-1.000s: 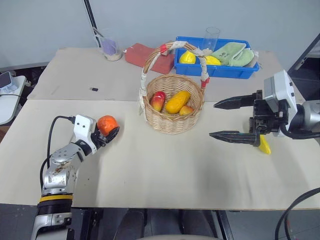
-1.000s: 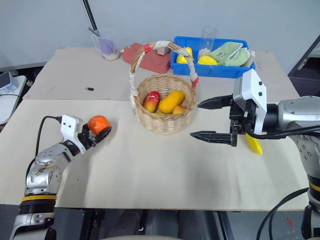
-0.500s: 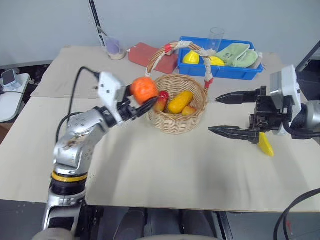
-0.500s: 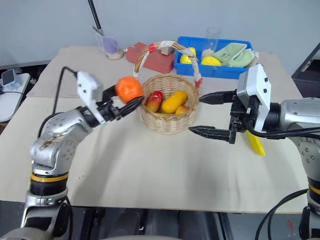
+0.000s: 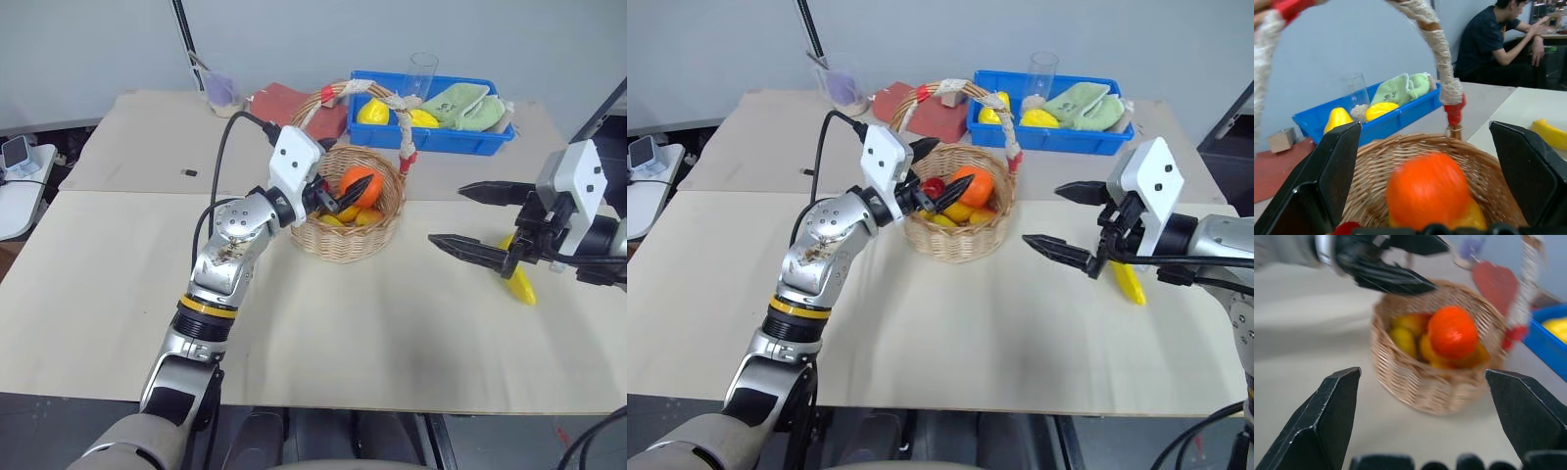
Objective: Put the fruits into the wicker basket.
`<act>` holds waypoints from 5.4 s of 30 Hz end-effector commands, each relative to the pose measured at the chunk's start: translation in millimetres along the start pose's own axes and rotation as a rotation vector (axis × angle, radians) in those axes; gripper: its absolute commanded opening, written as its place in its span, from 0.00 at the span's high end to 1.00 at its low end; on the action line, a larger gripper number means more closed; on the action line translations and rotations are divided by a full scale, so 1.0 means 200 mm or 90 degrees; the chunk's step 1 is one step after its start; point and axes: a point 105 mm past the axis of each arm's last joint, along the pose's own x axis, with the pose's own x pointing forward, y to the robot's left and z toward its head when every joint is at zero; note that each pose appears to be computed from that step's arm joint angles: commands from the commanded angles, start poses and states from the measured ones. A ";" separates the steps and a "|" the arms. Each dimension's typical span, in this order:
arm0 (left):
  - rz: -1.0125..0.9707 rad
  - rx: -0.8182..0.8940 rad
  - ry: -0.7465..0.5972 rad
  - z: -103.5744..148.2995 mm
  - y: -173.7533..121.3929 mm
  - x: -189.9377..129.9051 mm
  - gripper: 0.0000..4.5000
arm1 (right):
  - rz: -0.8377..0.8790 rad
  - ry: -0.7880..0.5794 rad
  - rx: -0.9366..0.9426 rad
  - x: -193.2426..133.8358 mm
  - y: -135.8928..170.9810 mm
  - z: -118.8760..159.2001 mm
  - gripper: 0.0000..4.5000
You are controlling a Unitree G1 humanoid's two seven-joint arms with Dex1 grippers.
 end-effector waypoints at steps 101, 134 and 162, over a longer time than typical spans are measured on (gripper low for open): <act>-0.136 -0.031 0.015 0.23 -0.10 -0.61 0.00 | -0.153 -0.199 0.154 0.68 -0.31 0.07 0.32; -0.149 -0.032 -0.012 0.20 -0.10 -0.53 0.00 | -0.463 -0.133 0.133 0.11 -0.63 -0.23 0.86; 0.166 -0.006 0.403 -0.27 0.13 -1.26 0.00 | 0.028 0.175 0.003 -0.14 -0.09 -0.41 0.01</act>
